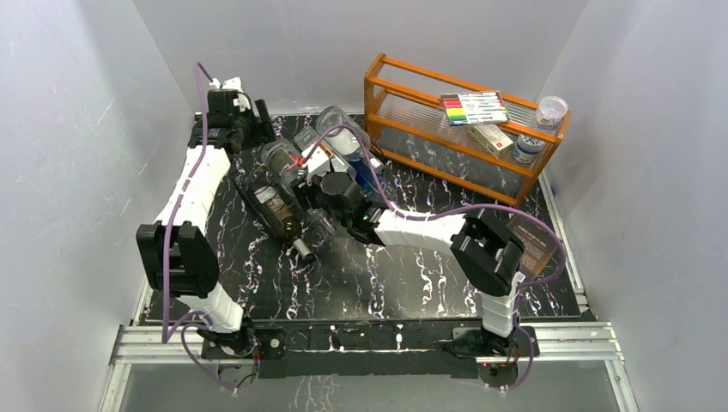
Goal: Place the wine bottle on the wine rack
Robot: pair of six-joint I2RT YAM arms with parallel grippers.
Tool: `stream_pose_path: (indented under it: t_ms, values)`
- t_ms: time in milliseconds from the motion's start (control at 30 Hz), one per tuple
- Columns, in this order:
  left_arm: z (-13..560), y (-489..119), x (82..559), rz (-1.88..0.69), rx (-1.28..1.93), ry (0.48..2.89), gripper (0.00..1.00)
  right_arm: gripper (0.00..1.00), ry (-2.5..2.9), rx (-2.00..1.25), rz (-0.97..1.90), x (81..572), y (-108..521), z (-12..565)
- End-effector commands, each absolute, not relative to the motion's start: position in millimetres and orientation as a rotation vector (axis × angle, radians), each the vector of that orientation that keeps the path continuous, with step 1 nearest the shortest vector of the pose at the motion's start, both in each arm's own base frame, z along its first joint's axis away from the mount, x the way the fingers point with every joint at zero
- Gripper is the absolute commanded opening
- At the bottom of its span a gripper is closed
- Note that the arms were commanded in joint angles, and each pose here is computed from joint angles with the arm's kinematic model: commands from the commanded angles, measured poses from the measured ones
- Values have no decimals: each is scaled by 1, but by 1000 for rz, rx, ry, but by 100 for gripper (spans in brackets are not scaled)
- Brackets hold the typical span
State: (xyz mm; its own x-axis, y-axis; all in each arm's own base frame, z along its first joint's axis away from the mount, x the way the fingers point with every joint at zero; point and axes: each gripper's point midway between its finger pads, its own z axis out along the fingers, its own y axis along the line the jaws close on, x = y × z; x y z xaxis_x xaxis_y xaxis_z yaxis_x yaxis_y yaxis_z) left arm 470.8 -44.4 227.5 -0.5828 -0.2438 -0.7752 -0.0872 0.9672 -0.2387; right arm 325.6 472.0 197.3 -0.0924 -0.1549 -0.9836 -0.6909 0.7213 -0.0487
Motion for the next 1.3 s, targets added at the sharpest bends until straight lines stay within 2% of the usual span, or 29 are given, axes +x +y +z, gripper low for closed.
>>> stream_pose_path:
  t_ms: [0,133,233,500,767,833,1000,1133,1267]
  values:
    - [285,-39,432,-199,-186,2113,78,72,1446,-545,644,333,483,285]
    - [300,-45,399,-259,-168,2078,92,81,1469,-531,649,331,478,295]
    - [308,-52,375,-312,-147,2070,98,87,1471,-502,655,329,470,310]
    - [341,-65,321,-409,-59,1988,98,92,1542,-411,663,305,416,349]
    - [389,-46,253,-316,-61,1803,98,94,1757,-329,434,264,291,346]
    - [395,-39,239,-279,-73,1786,98,98,1780,-338,321,255,253,349]
    - [418,-24,212,-193,-88,1746,98,98,1759,-213,107,244,173,380]
    - [441,-16,193,-152,-96,1720,98,98,1696,-159,137,231,144,412]
    - [454,-11,182,-145,-129,1686,98,93,1651,-138,201,220,131,435]
